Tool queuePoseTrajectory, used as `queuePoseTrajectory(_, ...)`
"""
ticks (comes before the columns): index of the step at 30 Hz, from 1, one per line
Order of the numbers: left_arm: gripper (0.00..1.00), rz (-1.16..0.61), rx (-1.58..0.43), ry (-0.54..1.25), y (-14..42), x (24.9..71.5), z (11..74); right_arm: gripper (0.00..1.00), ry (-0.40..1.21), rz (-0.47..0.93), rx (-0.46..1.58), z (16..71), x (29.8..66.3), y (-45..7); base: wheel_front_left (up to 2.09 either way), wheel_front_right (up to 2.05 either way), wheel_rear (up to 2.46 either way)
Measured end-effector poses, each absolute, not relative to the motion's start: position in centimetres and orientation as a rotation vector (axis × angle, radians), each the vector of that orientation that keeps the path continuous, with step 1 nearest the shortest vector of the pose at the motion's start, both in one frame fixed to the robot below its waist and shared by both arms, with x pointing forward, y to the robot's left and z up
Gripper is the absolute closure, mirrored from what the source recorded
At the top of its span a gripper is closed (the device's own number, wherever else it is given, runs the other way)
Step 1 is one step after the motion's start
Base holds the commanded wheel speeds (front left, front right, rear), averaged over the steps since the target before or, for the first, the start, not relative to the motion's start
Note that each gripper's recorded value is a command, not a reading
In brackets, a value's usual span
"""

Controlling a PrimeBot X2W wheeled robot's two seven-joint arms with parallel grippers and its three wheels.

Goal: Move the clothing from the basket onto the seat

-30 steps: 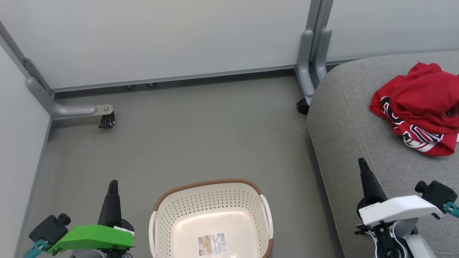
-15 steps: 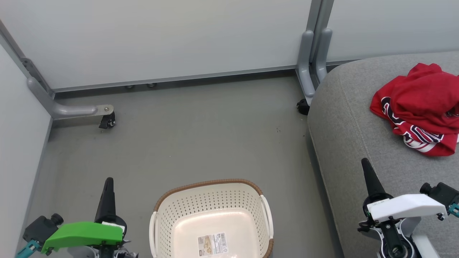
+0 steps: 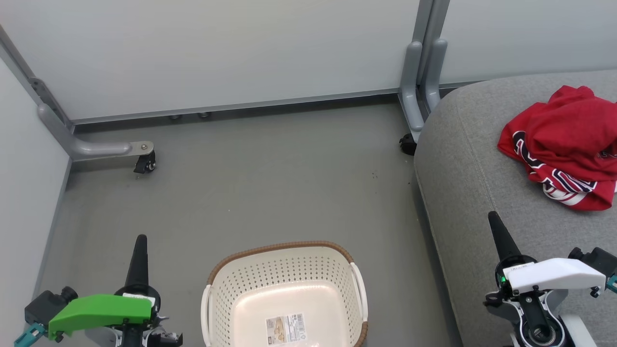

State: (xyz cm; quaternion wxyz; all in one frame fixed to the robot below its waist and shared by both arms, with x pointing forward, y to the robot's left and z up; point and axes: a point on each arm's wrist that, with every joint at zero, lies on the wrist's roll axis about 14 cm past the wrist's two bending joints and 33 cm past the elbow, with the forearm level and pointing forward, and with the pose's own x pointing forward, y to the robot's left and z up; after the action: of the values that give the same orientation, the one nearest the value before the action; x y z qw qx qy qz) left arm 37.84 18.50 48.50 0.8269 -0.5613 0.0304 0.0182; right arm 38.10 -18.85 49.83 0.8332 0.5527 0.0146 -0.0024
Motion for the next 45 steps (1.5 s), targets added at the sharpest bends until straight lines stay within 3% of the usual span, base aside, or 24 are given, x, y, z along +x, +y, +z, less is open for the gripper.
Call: queuePoseTrajectory(45, 1.0, 0.019, -1.53, 0.02, 19.8, 38.6, 50.0, 1.0, 0.013, -0.011, 1.525, 50.3, 38.7, -19.9, 0.0, 0.0, 0.0)
